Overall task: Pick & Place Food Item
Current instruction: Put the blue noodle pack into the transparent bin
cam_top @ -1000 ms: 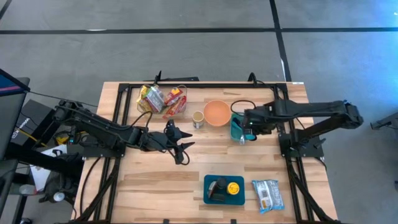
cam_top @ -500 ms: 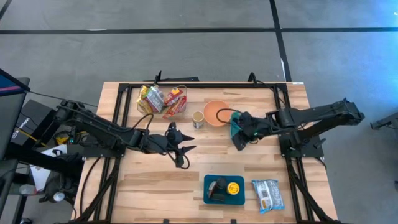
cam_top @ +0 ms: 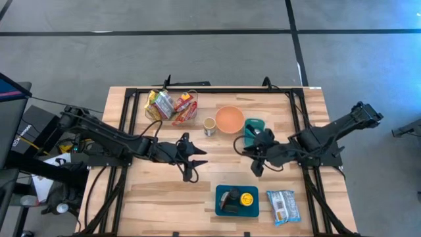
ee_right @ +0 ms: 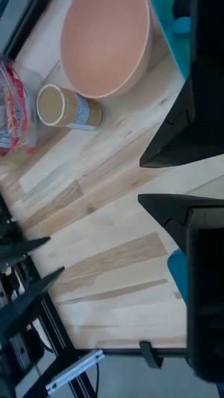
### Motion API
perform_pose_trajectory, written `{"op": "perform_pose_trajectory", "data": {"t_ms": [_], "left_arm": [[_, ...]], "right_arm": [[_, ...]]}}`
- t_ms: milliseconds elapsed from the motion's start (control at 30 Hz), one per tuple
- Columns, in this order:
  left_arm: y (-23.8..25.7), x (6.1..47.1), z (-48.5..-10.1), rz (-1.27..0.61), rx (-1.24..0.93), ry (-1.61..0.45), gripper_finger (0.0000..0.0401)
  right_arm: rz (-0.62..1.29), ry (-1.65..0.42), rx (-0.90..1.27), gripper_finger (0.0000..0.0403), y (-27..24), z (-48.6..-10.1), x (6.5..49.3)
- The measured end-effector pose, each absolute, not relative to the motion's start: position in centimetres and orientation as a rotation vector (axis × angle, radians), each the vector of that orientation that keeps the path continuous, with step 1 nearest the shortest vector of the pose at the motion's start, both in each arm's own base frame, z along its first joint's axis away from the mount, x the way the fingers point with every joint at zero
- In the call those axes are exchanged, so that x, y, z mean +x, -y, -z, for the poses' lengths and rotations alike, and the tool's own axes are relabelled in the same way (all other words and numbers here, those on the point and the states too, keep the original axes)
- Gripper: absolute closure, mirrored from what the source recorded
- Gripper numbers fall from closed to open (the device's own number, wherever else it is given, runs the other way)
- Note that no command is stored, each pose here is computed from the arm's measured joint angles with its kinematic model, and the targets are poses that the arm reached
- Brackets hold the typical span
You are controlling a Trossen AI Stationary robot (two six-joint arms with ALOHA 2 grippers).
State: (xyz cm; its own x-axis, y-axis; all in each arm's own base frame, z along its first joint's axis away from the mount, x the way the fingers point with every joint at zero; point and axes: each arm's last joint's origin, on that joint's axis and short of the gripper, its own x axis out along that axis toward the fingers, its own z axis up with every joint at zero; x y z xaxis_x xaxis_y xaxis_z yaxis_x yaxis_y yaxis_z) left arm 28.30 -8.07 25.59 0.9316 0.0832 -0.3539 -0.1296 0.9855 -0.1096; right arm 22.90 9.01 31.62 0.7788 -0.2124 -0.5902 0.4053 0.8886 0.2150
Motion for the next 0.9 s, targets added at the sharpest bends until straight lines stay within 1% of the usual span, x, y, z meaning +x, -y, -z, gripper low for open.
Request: {"op": "perform_pose_trajectory", "data": {"t_ms": [200,333,600,733,900], "left_arm": [[8.3,29.2,-24.8,-0.111,-0.137,-0.345,0.0243],[8.1,29.7,-24.1,-0.124,-0.134,-0.358,0.0243],[8.1,30.0,-23.5,-0.129,-0.129,-0.375,0.0243],[8.3,30.0,-23.5,-0.118,-0.130,-0.377,0.0243],[8.5,30.0,-23.4,-0.039,-0.144,-0.395,0.0243]], "right_arm": [[0.331,-0.596,0.335,0.0330,-9.3,-31.6,22.7],[0.350,-0.584,0.399,0.0330,-9.3,-31.6,22.8],[0.339,-0.561,0.426,0.0330,-9.3,-31.8,23.0],[0.277,-0.598,0.488,0.0330,-9.3,-31.8,23.2],[0.195,-0.655,0.550,0.0330,-10.4,-31.5,23.0]]}}
